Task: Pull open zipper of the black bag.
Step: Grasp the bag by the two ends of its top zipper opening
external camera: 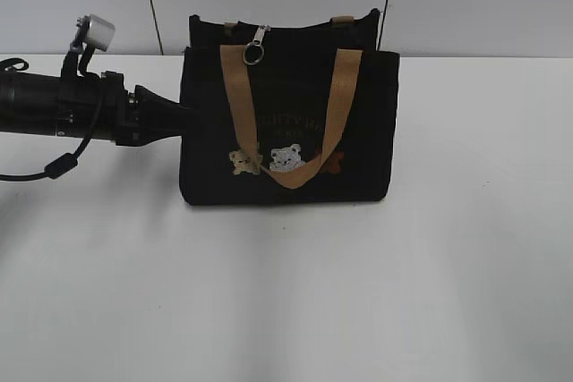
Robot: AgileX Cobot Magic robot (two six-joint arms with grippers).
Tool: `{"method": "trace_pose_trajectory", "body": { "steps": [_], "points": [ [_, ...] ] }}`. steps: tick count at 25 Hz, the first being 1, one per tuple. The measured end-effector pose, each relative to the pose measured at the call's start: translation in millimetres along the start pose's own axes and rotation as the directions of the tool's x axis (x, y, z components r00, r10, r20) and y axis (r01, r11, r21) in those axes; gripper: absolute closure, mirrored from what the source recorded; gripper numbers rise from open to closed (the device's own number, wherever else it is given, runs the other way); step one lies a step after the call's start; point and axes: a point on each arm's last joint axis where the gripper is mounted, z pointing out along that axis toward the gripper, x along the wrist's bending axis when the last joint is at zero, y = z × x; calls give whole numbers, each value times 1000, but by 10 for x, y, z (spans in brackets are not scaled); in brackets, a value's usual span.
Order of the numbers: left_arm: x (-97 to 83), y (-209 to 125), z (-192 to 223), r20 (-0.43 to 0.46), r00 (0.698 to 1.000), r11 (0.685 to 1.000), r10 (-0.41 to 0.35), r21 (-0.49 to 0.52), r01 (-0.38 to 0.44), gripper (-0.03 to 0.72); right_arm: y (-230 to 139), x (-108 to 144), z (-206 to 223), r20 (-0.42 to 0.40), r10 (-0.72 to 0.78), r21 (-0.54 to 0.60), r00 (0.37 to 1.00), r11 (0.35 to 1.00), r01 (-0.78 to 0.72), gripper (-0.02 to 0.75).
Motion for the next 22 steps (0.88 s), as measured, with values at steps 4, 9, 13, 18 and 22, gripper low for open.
{"method": "trace_pose_trajectory", "body": {
  "steps": [4,9,13,18,22],
  "points": [
    [-1,1,0,1,1000,1000,0,-1,0,651,249,-112,280,-113,-87,-18,990,996,86,255],
    [-2,1,0,2,1000,1000,0,-1,0,651,501,-289,727,-238,-97,-67,966,994,84,255],
    [-2,1,0,2,1000,1000,0,-1,0,651,691,-458,1080,-287,-78,-144,955,989,38,255],
    [-4,-2,0,4,1000,1000,2,3,-2,651,849,-559,1548,-360,-93,-178,928,984,29,255],
    [-5,-2,0,5,1000,1000,3,2,-3,651,963,-403,1959,-444,-139,-161,885,984,74,255]
  ]
}}
